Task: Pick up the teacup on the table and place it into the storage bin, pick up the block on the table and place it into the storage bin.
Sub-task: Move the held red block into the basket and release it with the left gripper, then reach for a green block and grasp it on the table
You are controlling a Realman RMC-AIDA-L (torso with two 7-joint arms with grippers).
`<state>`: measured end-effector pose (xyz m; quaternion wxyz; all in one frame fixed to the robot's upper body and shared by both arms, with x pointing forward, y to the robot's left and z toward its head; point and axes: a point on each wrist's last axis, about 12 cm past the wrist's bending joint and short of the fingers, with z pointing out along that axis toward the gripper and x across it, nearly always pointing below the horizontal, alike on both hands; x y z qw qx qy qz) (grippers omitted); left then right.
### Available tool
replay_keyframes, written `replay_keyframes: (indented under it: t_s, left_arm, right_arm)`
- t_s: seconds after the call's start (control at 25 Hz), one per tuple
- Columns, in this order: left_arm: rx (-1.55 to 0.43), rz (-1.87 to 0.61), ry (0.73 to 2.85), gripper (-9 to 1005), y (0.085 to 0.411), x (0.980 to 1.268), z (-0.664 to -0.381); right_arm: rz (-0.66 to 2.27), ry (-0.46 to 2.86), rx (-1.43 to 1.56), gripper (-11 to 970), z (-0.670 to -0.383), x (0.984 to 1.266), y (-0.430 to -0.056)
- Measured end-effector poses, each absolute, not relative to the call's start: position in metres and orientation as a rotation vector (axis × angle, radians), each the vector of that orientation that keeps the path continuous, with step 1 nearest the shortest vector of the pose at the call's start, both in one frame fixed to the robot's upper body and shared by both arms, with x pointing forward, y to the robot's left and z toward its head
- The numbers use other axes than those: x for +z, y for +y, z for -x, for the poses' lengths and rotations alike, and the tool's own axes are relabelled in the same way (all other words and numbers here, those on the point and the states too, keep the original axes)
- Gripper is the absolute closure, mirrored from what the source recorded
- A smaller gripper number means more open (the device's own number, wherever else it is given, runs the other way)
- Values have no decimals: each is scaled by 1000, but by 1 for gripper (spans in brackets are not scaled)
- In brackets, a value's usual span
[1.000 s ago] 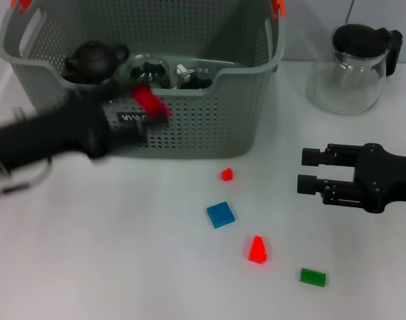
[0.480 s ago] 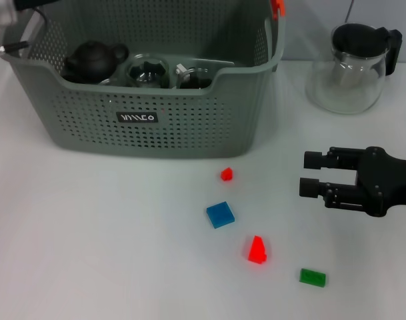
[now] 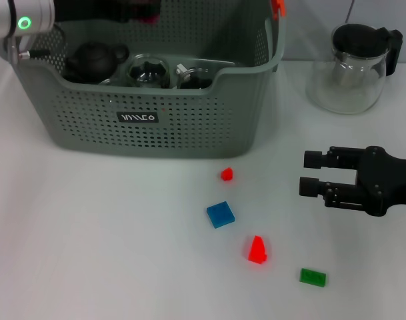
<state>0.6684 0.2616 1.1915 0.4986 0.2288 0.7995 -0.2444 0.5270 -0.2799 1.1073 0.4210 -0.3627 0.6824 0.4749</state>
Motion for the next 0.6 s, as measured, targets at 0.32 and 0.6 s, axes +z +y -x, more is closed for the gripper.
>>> replay_keyframes:
  t_s: [0.32, 0.6]
  left_arm:
    - [-784, -437, 1716, 233, 283, 1209, -644]
    - [-1012, -519, 1352, 192, 333, 1183, -553]
  right_arm:
    - [906, 1710, 1190, 345, -526, 1106, -280]
    - [907, 1710, 1188, 348, -526, 1106, -281]
